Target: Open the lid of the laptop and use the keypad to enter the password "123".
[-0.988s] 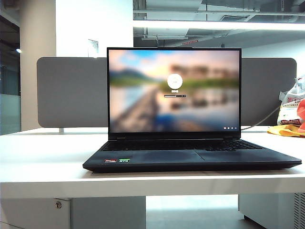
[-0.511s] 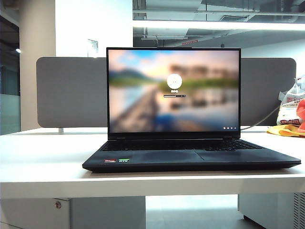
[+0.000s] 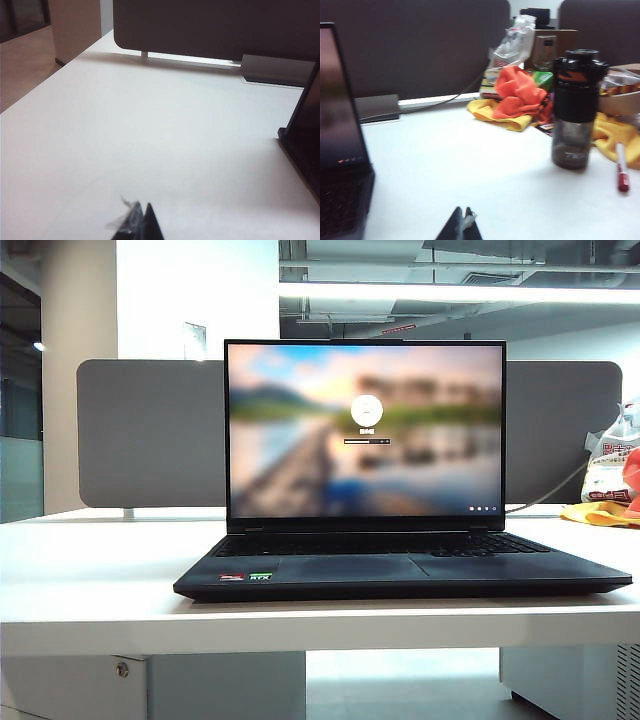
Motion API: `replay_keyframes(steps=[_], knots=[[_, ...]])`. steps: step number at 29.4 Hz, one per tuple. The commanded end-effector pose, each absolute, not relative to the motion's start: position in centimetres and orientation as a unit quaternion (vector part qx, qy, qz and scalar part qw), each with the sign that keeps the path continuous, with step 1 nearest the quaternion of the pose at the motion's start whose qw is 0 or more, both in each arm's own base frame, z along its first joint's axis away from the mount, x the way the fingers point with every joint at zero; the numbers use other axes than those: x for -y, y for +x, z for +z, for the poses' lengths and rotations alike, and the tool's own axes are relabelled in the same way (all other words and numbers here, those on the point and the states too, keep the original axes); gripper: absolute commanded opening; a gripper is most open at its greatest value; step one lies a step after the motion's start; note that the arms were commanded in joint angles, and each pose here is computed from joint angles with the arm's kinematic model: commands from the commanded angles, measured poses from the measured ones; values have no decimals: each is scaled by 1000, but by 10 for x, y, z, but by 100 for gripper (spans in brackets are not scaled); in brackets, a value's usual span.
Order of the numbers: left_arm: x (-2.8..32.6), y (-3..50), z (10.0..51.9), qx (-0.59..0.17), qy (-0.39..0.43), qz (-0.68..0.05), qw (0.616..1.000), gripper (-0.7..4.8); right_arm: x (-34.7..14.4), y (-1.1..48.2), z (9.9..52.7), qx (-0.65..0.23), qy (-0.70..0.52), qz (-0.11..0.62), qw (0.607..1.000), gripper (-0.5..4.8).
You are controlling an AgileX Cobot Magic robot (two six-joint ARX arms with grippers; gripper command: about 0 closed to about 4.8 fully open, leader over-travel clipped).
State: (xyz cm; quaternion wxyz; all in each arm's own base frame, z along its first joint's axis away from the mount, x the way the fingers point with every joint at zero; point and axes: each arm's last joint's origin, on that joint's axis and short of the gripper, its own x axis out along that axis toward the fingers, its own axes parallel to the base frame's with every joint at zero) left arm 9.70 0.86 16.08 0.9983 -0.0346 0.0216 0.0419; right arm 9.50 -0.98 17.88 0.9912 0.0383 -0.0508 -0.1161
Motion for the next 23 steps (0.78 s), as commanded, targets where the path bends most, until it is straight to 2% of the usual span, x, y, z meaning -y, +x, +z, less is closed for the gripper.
replay_keyframes(steps=[1, 5, 14, 23], knots=[[-9, 97, 161, -19, -33, 40, 998, -5, 7, 97, 174, 47, 34, -62, 996, -8], [-9, 97, 161, -19, -33, 40, 998, -6, 4, 97, 171, 30, 0, -23, 999, -8], [-9, 97, 161, -19, -33, 40, 998, -5, 4, 97, 157, -41, -13, -22, 999, -8], [-9, 97, 161, -19, -33, 40, 998, -6, 4, 97, 156, -46, -12, -18, 999, -8]])
